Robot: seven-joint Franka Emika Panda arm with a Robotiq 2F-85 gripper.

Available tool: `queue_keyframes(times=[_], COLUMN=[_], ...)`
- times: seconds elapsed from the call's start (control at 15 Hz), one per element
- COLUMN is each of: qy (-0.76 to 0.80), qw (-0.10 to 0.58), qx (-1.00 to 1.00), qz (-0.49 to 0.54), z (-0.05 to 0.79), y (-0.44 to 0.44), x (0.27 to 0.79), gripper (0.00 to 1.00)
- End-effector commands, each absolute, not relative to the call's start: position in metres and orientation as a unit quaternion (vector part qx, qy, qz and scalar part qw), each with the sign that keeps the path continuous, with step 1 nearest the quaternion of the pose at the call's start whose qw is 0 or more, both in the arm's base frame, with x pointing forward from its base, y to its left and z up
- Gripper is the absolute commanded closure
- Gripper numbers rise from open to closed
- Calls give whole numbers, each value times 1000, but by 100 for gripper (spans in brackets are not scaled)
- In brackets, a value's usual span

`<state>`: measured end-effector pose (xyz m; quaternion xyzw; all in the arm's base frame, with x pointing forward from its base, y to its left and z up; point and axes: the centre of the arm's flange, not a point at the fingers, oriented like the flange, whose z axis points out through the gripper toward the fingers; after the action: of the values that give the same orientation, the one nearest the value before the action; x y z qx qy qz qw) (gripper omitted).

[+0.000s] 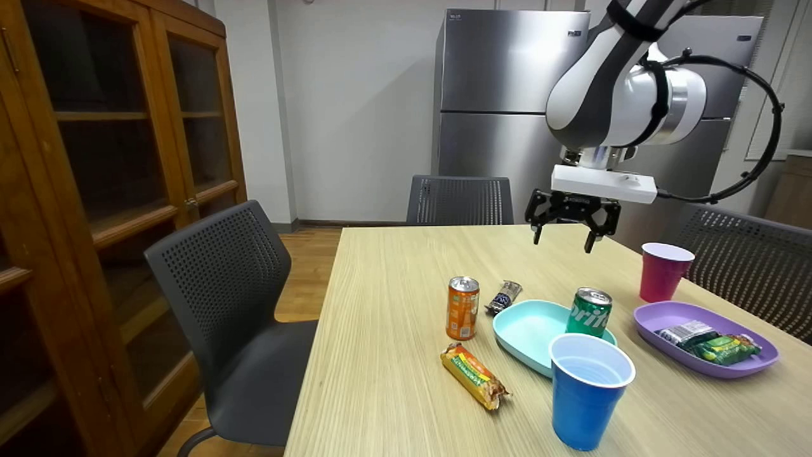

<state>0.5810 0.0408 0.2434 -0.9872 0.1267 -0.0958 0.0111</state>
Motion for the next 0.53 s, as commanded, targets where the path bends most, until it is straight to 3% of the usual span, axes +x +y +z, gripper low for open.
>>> queue_keyframes(times=[0.0, 0.47], qy=[127, 117], qw=[11, 20], qx=[-987, -988], qz=[-96, -94], z=[243, 223], y=[41, 62], x=[581, 611], gripper=[0, 0])
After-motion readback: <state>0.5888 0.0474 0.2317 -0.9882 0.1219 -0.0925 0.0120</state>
